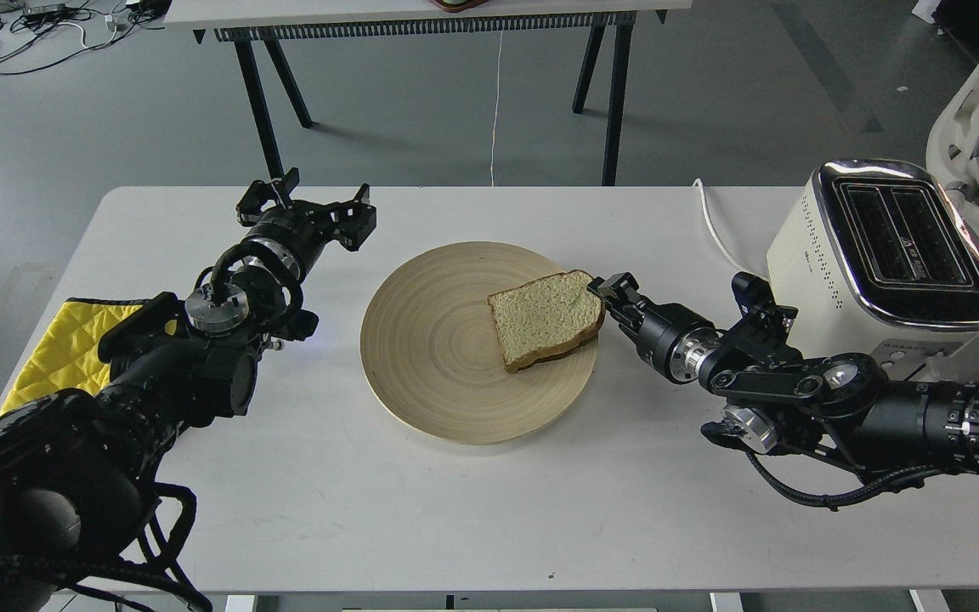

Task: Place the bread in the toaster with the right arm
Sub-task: 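Lift the bread slice off the plate with the right gripper, then carry the bread slice over the toaster slot with the right gripper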

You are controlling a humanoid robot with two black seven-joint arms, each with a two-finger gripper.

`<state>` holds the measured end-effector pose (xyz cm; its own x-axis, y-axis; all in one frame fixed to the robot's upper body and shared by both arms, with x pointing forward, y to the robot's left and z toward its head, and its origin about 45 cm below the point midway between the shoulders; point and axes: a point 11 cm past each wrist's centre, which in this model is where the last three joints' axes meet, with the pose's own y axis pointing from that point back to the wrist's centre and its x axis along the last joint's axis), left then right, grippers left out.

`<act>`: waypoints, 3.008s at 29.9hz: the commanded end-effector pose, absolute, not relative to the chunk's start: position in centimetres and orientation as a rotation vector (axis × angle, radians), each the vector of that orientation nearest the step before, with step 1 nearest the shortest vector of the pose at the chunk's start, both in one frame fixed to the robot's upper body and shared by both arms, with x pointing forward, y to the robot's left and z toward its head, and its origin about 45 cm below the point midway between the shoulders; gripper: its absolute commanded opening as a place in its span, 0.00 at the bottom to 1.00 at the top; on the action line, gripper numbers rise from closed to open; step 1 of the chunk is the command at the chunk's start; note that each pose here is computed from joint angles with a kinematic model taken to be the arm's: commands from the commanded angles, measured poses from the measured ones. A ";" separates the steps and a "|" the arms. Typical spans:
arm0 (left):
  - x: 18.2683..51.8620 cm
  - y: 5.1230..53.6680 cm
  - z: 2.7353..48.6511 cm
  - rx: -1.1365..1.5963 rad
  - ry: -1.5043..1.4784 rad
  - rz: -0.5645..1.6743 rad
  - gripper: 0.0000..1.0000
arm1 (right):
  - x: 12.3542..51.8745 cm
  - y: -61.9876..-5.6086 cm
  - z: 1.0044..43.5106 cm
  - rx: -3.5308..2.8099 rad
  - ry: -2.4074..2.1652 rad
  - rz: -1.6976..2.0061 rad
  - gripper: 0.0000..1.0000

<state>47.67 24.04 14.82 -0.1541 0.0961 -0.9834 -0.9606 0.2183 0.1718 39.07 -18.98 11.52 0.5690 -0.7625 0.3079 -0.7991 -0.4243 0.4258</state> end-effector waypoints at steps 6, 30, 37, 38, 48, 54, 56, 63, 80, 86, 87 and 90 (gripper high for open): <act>47.7 24.1 14.8 -0.899 1.367 1.191 1.00 | 40.6 -19.7 15.1 2.312 -1.303 0.122 0.14; 47.7 24.0 14.9 -0.901 1.368 1.189 1.00 | 48.1 -35.7 43.4 1.916 -1.607 0.907 0.15; 47.7 24.1 14.8 -0.899 1.367 1.191 1.00 | 47.0 -40.9 47.2 1.738 -1.623 1.029 0.15; 47.7 24.0 14.8 -0.900 1.369 1.190 1.00 | 46.6 -41.6 47.4 1.723 -1.611 1.033 0.15; 47.7 24.0 14.8 -0.899 1.369 1.190 1.00 | 44.2 -46.0 44.9 1.586 -1.488 0.990 0.15; 47.7 24.0 14.8 -0.900 1.369 1.190 1.00 | 41.7 -48.0 42.3 1.583 -1.453 0.894 0.15; 47.7 24.1 14.8 -0.901 1.368 1.191 1.00 | 41.0 -47.9 41.7 1.608 -1.459 0.869 0.15; 47.7 24.0 14.8 -0.900 1.369 1.190 1.00 | 39.1 -47.2 39.4 1.638 -1.454 0.802 0.14; 47.7 24.0 14.8 -0.899 1.369 1.190 1.00 | 37.6 -46.9 35.6 1.630 -1.371 0.681 0.14; 47.7 24.0 14.8 -0.899 1.369 1.190 1.00 | 37.2 -46.6 35.0 1.640 -1.357 0.666 0.14; 47.7 24.0 14.8 -0.900 1.369 1.190 1.00 | 37.1 -46.7 35.0 1.636 -1.358 0.665 0.14; 47.7 24.0 14.8 -0.900 1.369 1.190 1.00 | 36.9 -47.2 35.1 1.627 -1.370 0.658 0.14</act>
<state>47.65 24.02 14.79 -0.1546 0.0964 -0.9833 -0.9605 0.2186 0.1724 37.11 -46.78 34.99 0.2575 -0.4856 0.8354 -0.9574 -0.0112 0.2886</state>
